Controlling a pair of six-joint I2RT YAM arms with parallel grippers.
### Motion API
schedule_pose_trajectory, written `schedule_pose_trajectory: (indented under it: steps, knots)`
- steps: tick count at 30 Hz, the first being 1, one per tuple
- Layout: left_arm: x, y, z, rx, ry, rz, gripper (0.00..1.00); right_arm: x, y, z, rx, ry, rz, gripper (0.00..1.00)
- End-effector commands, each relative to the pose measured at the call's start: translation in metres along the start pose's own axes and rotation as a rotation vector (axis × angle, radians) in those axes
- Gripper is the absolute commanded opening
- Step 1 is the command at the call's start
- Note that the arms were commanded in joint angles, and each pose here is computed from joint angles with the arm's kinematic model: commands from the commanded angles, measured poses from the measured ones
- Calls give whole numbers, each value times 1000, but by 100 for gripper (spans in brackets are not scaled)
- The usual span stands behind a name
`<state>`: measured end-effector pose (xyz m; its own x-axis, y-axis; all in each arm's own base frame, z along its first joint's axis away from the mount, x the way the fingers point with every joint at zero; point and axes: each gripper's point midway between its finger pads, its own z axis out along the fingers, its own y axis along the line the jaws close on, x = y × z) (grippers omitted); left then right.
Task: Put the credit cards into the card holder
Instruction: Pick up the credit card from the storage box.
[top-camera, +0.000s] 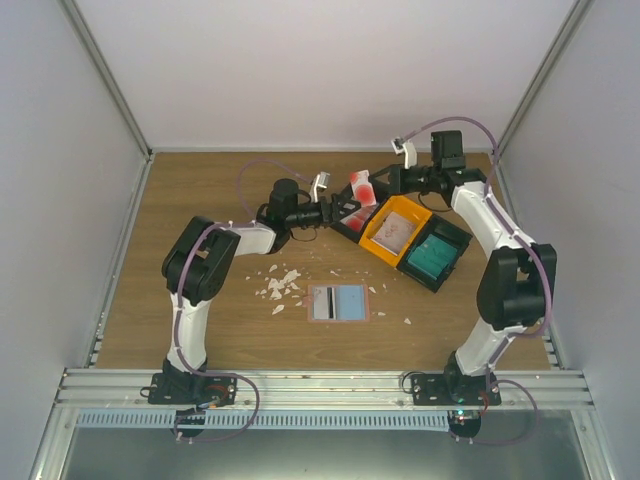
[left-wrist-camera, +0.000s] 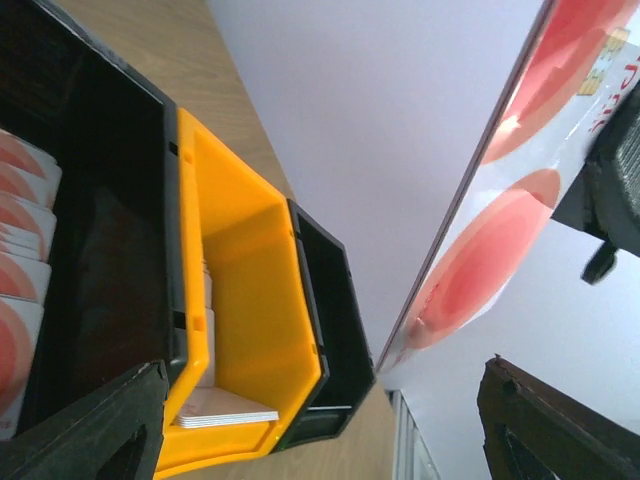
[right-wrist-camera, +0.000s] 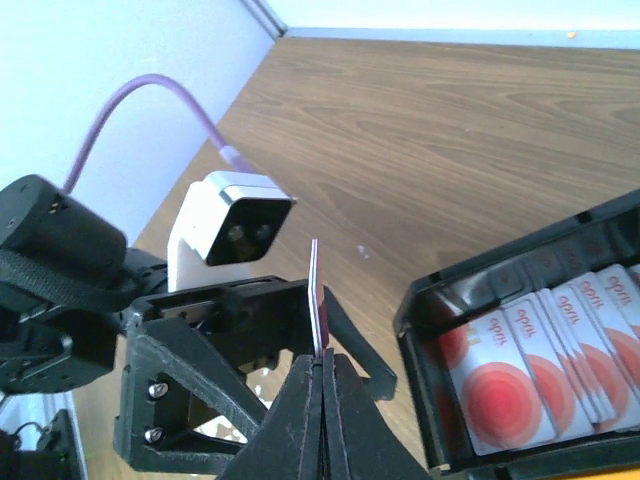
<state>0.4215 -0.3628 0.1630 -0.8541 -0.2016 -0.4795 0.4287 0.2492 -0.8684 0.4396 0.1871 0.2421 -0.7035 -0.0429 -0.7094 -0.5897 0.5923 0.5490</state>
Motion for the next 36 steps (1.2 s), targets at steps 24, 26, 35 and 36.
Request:
schedule_pose_trajectory:
  steps: [24, 26, 35, 36]
  knots:
    - [19, -69, -22, 276, 70, 36, 0, 47, 51, -18, -262, -33, 65, 30]
    - [24, -78, -28, 290, 96, -19, 0, 52, 57, -23, -273, -41, 69, 37]
    - [49, -97, -53, 247, 206, -282, 0, 84, 86, -41, -302, -64, 142, 46]
    - [53, -98, -57, 251, 214, -310, 0, 89, 88, -41, -300, -60, 164, 46]
